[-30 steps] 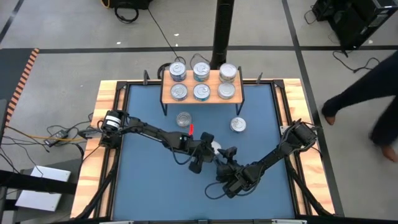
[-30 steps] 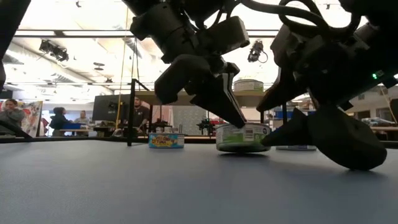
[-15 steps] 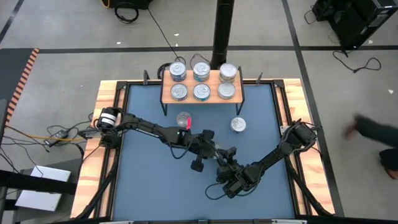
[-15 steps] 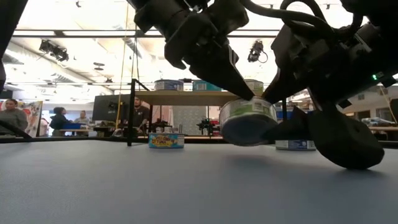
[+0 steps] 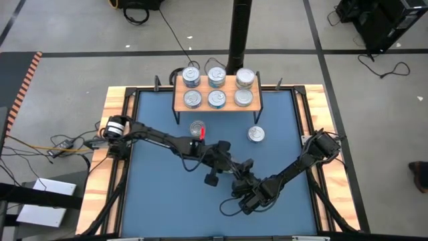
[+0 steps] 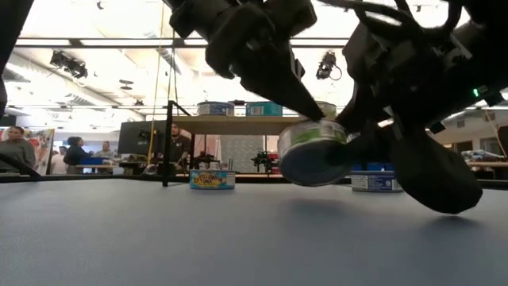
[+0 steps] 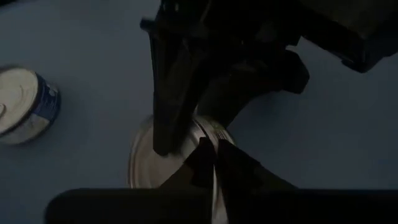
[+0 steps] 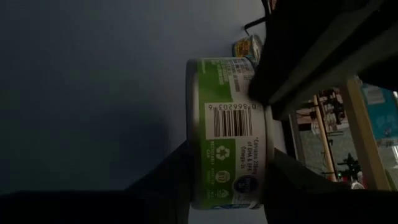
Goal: Stack canned seafood by type on shelf
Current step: Stack the green tuna can on top of the green tuna can on the shelf
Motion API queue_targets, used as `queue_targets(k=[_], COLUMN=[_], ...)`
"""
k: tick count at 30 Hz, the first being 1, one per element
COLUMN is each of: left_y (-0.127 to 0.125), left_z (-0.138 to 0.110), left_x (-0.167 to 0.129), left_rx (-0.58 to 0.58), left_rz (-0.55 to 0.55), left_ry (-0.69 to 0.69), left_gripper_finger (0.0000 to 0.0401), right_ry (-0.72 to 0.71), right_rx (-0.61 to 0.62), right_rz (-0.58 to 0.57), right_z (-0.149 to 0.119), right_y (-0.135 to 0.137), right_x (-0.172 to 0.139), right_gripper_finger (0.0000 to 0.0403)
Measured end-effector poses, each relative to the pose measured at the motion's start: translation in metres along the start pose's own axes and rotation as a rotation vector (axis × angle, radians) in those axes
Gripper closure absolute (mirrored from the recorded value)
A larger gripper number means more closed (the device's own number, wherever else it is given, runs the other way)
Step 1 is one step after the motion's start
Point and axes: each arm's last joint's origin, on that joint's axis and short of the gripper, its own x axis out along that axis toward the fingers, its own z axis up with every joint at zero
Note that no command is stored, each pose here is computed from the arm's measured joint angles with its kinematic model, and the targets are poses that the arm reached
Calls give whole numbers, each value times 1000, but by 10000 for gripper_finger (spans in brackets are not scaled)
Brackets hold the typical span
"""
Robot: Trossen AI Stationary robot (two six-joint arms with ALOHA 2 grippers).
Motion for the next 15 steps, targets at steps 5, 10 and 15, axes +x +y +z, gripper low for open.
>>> queue_targets(k=[5,10,15], left_y=[-3,-6,-9], left_z=[6,-1,-17], left_x=[-14,-33,-60], left_rx=[10,-8,-56], left_rz=[3,26,87], left_ry=[-44,-146,-331], left_gripper_finger=[324,268,241], right_ry=[2,17,32], right_rx=[-13,-44,-41], right_rz=[2,0,-9], right_z=[5,8,10], right_y=[-2,-7,-25], right_x=[-2,-4,-7], right_gripper_finger=[263,263,263])
